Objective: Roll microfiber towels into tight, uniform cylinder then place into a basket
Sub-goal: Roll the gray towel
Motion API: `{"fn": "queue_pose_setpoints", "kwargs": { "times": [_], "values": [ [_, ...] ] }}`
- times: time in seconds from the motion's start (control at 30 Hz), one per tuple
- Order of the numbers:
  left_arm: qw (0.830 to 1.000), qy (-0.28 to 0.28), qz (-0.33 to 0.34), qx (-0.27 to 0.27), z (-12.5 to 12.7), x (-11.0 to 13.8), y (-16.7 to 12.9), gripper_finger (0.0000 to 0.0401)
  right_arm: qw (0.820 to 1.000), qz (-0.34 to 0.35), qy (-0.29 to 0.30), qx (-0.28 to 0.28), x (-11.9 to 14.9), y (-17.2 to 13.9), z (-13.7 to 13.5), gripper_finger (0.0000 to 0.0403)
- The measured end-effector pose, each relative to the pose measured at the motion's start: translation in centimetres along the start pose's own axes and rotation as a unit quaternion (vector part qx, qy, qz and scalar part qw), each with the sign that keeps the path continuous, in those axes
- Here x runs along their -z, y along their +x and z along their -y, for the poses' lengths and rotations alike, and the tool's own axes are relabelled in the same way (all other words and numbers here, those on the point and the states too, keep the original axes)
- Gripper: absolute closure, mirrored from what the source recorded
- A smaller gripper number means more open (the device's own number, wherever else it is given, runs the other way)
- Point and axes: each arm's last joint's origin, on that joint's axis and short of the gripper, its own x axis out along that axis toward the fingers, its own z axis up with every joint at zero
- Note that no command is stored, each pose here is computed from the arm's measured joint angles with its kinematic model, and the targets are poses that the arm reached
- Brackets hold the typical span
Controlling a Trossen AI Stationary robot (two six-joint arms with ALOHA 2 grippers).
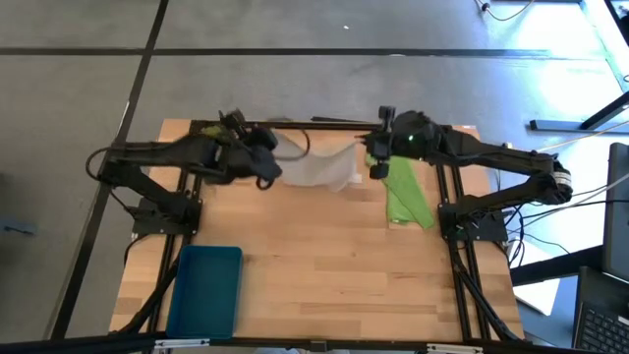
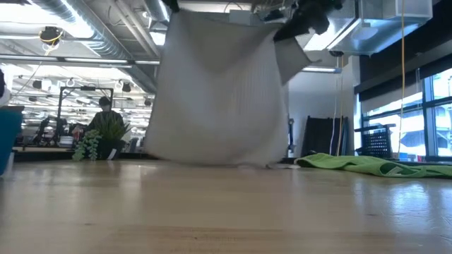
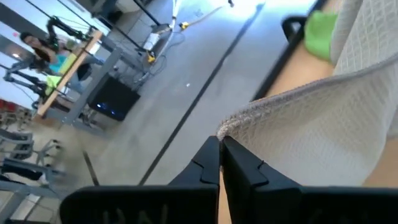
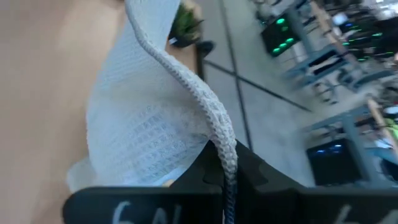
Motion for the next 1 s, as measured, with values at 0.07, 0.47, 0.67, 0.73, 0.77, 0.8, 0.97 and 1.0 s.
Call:
{"fn": "queue_pose_setpoints", "kwargs": {
  "times": [0.07, 0.47, 0.67, 0.73, 0.77, 0.8, 0.97, 1.0],
  "values": [
    [1.0, -0.009, 0.004, -0.007, -1.5, -0.8, 0.0, 0.0401, 1.0, 0.008, 0.002, 0.022, -0.6, -0.6, 1.5, 0.0399],
    [0.998, -0.022, -0.043, -0.043, -5.3, -1.0, 4.2, 0.0401, 0.994, -0.015, 0.021, 0.102, 0.7, -0.6, 6.2, 0.0399],
    [0.997, 0.013, -0.026, -0.071, -5.7, -1.3, 6.5, 0.0401, 0.991, -0.009, 0.007, 0.135, 1.2, 1.8, 7.4, 0.04],
    [0.997, 0.022, -0.029, -0.075, -5.7, -1.2, 7.0, 0.0401, 0.991, -0.013, 0.002, 0.135, 1.3, 2.6, 7.4, 0.04],
    [0.996, 0.026, -0.034, -0.075, -5.6, -0.9, 7.3, 0.0401, 0.991, -0.018, 0.0, 0.13, 1.4, 3.0, 7.3, 0.04],
    [0.996, 0.031, -0.041, -0.071, -5.4, -0.6, 7.6, 0.0401, 0.992, -0.024, -0.001, 0.125, 1.6, 3.3, 7.2, 0.04],
    [0.993, 0.075, -0.079, -0.054, -3.3, 1.5, 9.1, 0.0401, 0.995, -0.07, 0.003, 0.077, 2.6, 4.6, 6.1, 0.04],
    [0.992, 0.081, -0.085, -0.05, -2.9, 1.8, 9.2, 0.0401, 0.995, -0.077, 0.004, 0.069, 2.7, 4.6, 5.8, 0.04]
  ]
}}
